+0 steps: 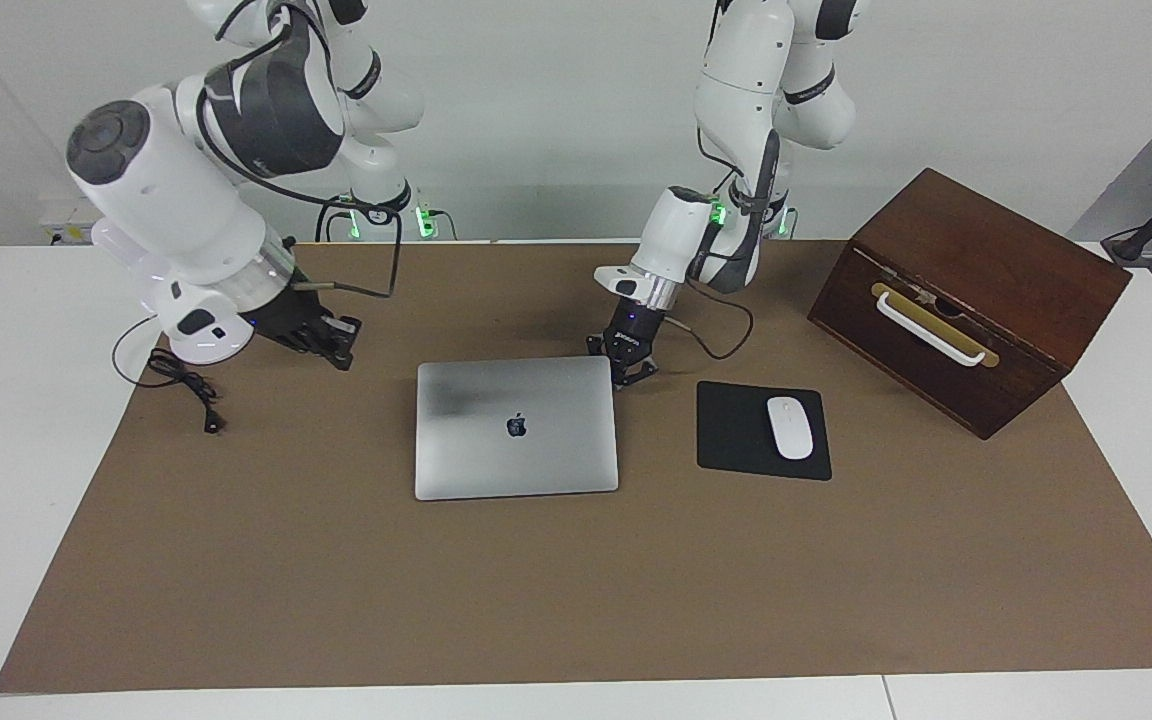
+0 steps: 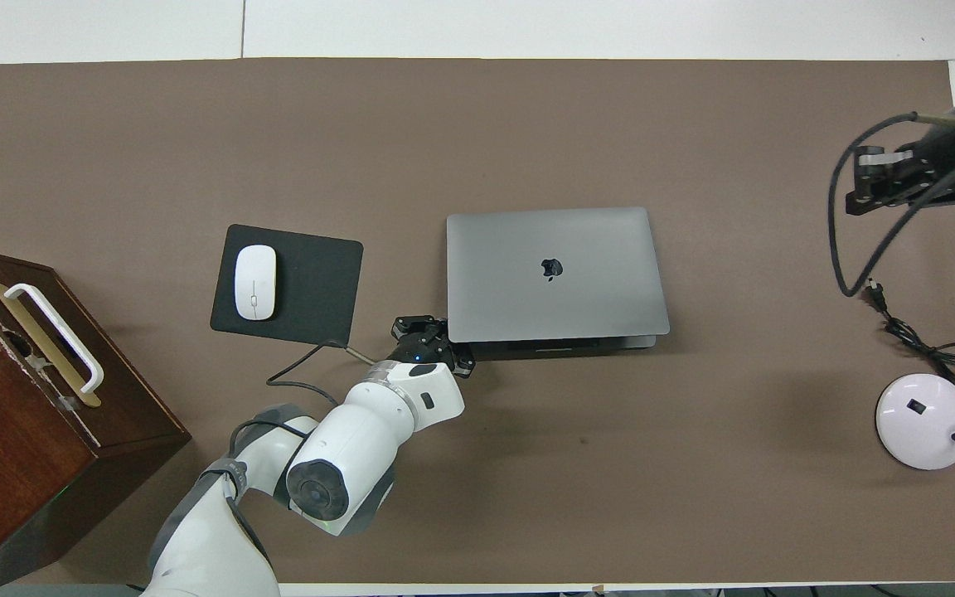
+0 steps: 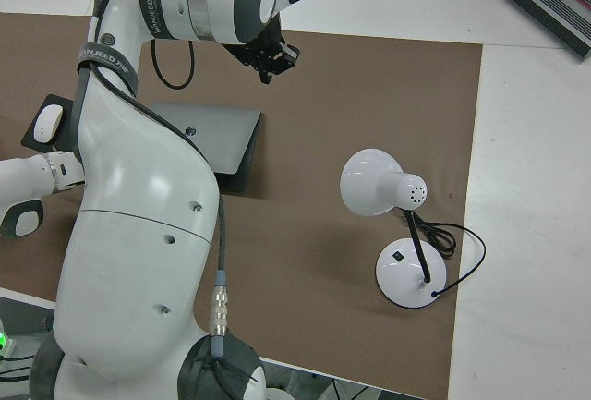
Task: Close laptop with both arms
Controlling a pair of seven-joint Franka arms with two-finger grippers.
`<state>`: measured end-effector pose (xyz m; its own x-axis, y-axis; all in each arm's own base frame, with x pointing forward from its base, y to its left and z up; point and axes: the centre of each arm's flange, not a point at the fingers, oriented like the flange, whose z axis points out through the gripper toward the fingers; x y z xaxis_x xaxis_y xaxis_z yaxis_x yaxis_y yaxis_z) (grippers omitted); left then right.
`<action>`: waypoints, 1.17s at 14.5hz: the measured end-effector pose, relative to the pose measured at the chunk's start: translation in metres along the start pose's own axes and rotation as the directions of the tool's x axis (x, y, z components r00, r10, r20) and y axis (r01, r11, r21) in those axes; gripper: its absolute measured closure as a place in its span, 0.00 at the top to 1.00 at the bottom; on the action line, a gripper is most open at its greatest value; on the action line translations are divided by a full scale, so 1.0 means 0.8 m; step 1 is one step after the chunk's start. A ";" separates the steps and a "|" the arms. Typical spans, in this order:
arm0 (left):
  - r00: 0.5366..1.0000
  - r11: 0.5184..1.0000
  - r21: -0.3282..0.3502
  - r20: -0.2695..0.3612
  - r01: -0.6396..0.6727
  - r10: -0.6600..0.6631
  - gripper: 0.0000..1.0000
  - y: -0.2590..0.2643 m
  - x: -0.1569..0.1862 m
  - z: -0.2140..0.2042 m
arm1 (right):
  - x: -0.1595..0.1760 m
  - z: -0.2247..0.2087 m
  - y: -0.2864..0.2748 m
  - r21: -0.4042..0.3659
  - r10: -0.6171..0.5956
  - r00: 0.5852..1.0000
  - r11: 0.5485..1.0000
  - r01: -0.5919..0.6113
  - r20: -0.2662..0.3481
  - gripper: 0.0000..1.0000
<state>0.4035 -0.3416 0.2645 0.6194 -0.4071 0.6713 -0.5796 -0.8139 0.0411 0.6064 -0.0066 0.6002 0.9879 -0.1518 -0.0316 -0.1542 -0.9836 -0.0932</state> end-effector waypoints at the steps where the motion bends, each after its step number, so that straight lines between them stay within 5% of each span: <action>1: 1.000 1.000 0.000 0.000 0.005 -0.005 0.01 0.000 0.000 0.000 | -0.003 -0.011 0.017 0.000 -0.011 1.000 1.000 0.011 -0.015 0.01; 4: 1.000 1.000 0.000 0.000 0.019 -0.019 0.01 0.000 0.000 0.000 | -0.008 -0.029 0.049 -0.013 -0.031 0.999 0.999 0.031 -0.038 0.05; 10: 0.999 0.999 -0.015 0.019 0.045 -0.045 0.01 0.012 -0.008 -0.012 | -0.012 -0.022 0.046 -0.034 -0.041 0.997 0.999 0.039 -0.060 0.70; 13: 0.994 0.998 -0.020 0.101 0.052 -0.049 0.01 0.019 -0.003 -0.027 | -0.028 -0.031 0.046 -0.036 -0.043 0.996 0.999 0.041 -0.072 1.00; 17: 0.976 0.998 -0.023 0.212 0.060 -0.054 0.01 0.021 0.024 -0.070 | -0.043 -0.042 0.046 -0.037 -0.044 0.995 0.998 0.041 -0.084 1.00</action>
<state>0.3762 -0.3397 0.3191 0.7475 -0.4414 0.4964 -0.5535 -0.8270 0.0981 0.5676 -0.0406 0.6315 0.9917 -0.1157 0.0566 -0.1124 -0.9920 -0.0578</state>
